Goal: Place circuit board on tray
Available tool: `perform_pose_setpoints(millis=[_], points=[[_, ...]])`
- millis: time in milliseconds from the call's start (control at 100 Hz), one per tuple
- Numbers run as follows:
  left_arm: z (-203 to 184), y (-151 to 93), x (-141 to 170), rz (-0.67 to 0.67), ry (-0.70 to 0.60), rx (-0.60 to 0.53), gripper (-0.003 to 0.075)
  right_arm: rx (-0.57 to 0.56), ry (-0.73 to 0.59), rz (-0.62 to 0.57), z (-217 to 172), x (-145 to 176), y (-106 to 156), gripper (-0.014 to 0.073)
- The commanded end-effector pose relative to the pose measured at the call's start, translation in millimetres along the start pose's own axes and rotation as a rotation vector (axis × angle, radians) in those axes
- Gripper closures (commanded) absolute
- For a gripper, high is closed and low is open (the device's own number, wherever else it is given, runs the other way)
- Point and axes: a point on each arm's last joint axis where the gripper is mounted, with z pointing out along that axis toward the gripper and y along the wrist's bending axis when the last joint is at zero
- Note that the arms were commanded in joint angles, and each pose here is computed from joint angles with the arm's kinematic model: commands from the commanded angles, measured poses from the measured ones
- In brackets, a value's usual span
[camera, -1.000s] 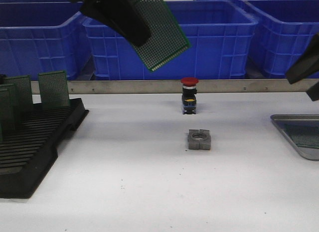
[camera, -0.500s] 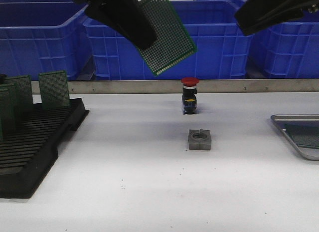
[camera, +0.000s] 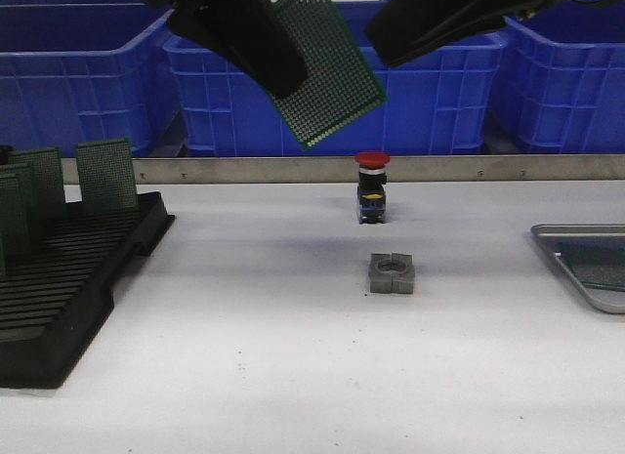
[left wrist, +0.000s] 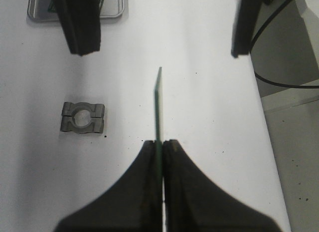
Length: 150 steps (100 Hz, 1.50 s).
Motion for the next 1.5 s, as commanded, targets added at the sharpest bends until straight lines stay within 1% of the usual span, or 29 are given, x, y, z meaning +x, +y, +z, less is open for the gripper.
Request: perform_pose_setpoints(millis=[0,210,410,460,510,600,670,790,910,1050,1090,1140,1190,1230,1240,1260,1280,1300,1310,1380,1430,1490], points=[[-19.0,-13.6,-19.8,0.025,-0.067,0.011,0.0738,0.017,-0.084,-0.034,-3.8,-20.4,7.1,0.0002],[-19.0,-13.6,-19.8,0.025,-0.067,0.011,0.0738,-0.025,-0.054,-0.001,14.7,-11.9,0.1,0.0002],[-19.0,-13.6,-19.8,0.025,-0.067,0.011,0.0738,-0.057,-0.041,0.006,26.6,-10.0,1.4,0.0004],[-19.0,-13.6,-19.8,0.025,-0.067,0.011,0.0738,-0.062,-0.039,0.007,28.6,-9.9,1.8,0.0017],[-19.0,-13.6,-19.8,0.025,-0.067,0.011,0.0738,-0.067,-0.037,0.007,30.3,-9.7,2.2,0.0056],[-19.0,-13.6,-19.8,0.025,-0.067,0.011,0.0738,-0.069,-0.037,0.006,31.2,-10.1,3.0,0.0169],[-19.0,-13.6,-19.8,0.025,-0.067,0.011,0.0738,-0.07,-0.044,0.01,31.2,-10.7,3.0,0.0274],[-19.0,-13.6,-19.8,0.025,-0.067,0.011,0.0738,-0.071,-0.057,0.017,31.1,-12.0,3.0,0.0489],[-19.0,-13.6,-19.8,0.025,-0.067,0.011,0.0738,-0.071,-0.062,0.02,31.1,-12.5,3.1,0.0661],[-19.0,-13.4,-19.8,0.025,-0.068,0.009,0.0736,-0.067,-0.063,0.021,31.1,-12.5,2.7,0.0659],[-19.0,-13.4,-19.8,0.025,-0.068,0.009,0.0725,-0.065,-0.063,0.021,31.1,-12.5,2.5,0.0659],[-19.0,-13.4,-19.8,0.025,-0.068,0.009,0.0684,-0.065,-0.063,0.021,31.1,-12.5,2.5,0.0659],[-19.0,-13.4,-19.8,0.025,-0.068,0.009,0.0607,-0.063,-0.063,0.022,31.2,-12.5,2.4,0.0659],[-19.0,-13.4,-19.8,0.025,-0.068,0.009,0.0516,-0.061,-0.063,0.022,31.2,-12.5,2.2,0.0659],[-19.0,-13.4,-19.8,0.025,-0.068,0.009,0.0481,-0.061,-0.063,0.022,31.2,-12.5,2.2,0.0659],[-19.0,-13.2,-19.9,0.024,-0.068,0.006,0.0444,-0.06,-0.063,0.022,31.2,-12.5,2.1,0.0659],[-19.0,-12.9,-19.9,0.024,-0.069,0.003,0.0369,-0.06,-0.063,0.022,31.2,-12.5,2.1,0.0659],[-19.0,-12.6,-20.0,0.024,-0.069,0.0,0.0331,-0.059,-0.063,0.02,31.0,-12.6,2.2,0.0659],[-19.0,-12.5,-20.0,0.024,-0.069,-0.002,0.0294,-0.059,-0.063,0.02,31.0,-12.6,2.2,0.0659],[-19.1,-10.9,-20.2,0.024,-0.072,-0.019,0.0147,-0.054,-0.055,0.011,30.0,-12.6,2.8,0.0659],[-19.1,-10.7,-20.3,0.024,-0.072,-0.021,0.009,-0.048,-0.045,0.001,27.9,-12.3,3.1,0.0659],[-19.1,-10.5,-20.3,0.023,-0.072,-0.023,0.0071,-0.034,-0.026,-0.01,23.1,-11.6,3.5,0.0659]])
